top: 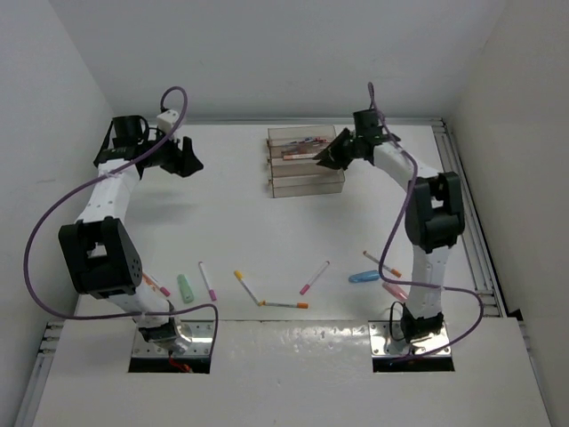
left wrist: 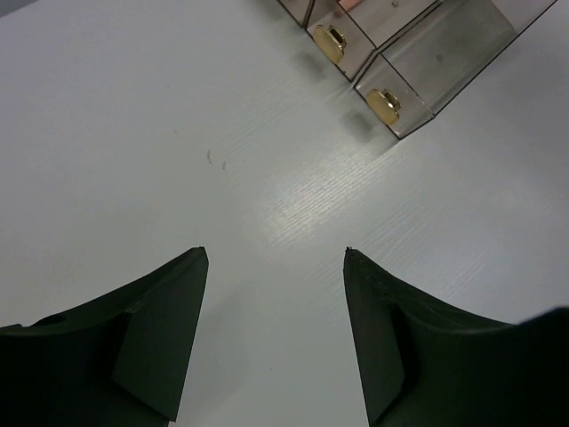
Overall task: Sort the stationery into containers
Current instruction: Place the pen in the storage box, then pick up the pen from the center of the board.
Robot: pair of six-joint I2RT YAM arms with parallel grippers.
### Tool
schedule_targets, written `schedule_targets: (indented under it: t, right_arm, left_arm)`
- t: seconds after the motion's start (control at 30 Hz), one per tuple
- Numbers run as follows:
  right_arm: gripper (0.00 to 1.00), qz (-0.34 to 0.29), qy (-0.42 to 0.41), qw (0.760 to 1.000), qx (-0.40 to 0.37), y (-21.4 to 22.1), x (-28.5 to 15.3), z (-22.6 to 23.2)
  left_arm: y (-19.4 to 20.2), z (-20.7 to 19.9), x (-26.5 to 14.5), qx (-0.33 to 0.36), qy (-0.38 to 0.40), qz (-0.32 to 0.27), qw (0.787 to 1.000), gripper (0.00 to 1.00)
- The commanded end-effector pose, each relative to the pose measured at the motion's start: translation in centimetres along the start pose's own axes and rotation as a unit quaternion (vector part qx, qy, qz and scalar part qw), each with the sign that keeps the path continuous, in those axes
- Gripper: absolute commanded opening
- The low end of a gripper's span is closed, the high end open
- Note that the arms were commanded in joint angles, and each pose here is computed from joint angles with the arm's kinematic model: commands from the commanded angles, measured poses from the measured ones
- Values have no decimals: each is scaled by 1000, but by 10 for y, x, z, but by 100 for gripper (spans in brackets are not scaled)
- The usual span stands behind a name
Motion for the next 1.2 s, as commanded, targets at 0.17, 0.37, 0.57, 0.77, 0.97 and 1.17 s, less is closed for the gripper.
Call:
schedule_targets:
  t: [0.17, 0.37, 0.57, 0.77, 0.97, 1.17]
  right_arm:
    - [13, 179, 47, 835, -519, 16, -131, -73]
    - [20, 299, 152, 698, -633, 82, -169, -150]
    - [27, 333, 205, 645, -656, 110, -185, -189]
    - [27, 343, 217, 643, -649, 111, -178, -201]
    - [32, 344, 217, 642, -650, 113, -158, -208]
    - [41, 346, 193, 650, -649, 117, -156, -202]
  left_arm:
    - [-9, -2, 23, 39, 29, -30, 998, 69]
    - [1, 0, 30, 24, 39, -23, 999, 69]
    - [-1, 1, 30, 26, 43, -22, 999, 71]
    - [3, -1, 31, 27, 48, -20, 998, 71]
    - [6, 1, 31, 26, 38, -17, 999, 71]
    - [12, 3, 28, 25, 24, -10, 999, 71]
Point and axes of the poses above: each gripper's point midway between its finger pads, its own x axis out along the fingers, its own z axis along the line the jaws close on, y = z × x, the point moved 8 cm from there along -x, back along the fingers, and after that the axes turned 11 degrees about -x, right-handed, at the moved point
